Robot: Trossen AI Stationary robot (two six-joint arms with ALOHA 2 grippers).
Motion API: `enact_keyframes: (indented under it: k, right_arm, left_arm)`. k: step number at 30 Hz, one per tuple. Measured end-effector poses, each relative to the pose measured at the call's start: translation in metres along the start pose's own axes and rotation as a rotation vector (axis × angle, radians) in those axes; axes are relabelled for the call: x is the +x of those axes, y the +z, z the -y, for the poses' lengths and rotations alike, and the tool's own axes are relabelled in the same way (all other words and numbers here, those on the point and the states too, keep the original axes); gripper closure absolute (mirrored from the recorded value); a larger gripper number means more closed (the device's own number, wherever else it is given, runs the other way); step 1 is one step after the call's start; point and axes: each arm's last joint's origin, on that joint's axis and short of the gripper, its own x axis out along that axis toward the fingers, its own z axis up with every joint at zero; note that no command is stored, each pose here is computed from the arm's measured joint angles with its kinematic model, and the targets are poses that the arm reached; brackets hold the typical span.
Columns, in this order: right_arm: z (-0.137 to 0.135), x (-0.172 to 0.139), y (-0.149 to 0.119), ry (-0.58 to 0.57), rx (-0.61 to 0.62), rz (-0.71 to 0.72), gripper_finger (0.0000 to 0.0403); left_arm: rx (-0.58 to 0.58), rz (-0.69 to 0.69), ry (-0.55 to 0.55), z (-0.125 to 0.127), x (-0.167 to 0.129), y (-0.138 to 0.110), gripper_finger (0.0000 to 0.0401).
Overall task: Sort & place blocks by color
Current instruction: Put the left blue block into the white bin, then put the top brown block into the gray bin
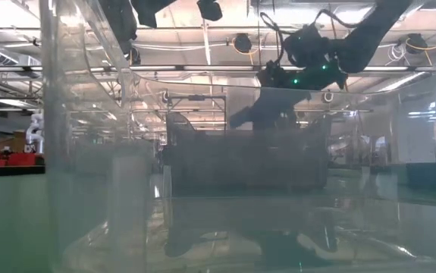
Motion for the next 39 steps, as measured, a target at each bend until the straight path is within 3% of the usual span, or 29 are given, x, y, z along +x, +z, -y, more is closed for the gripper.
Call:
enact_keyframes:
  k: [9,28,39]
  right_arm:
    - [-0.001,0.005,-0.006,0.003,-0.003,-0.025,0.0362]
    - [-0.015,0.005,-0.009,0.041,-0.005,-0.031,0.0336]
    - [-0.015,0.004,-0.007,0.043,0.026,-0.028,0.026]
  left_arm:
    - [-0.101,0.004,0.005,-0.001,0.0,0.001,0.0146]
    - [-0.103,0.0,0.007,-0.002,0.0,0.001,0.0146]
    - [-0.111,-0.006,0.002,0.001,0.0,-0.001,0.0146]
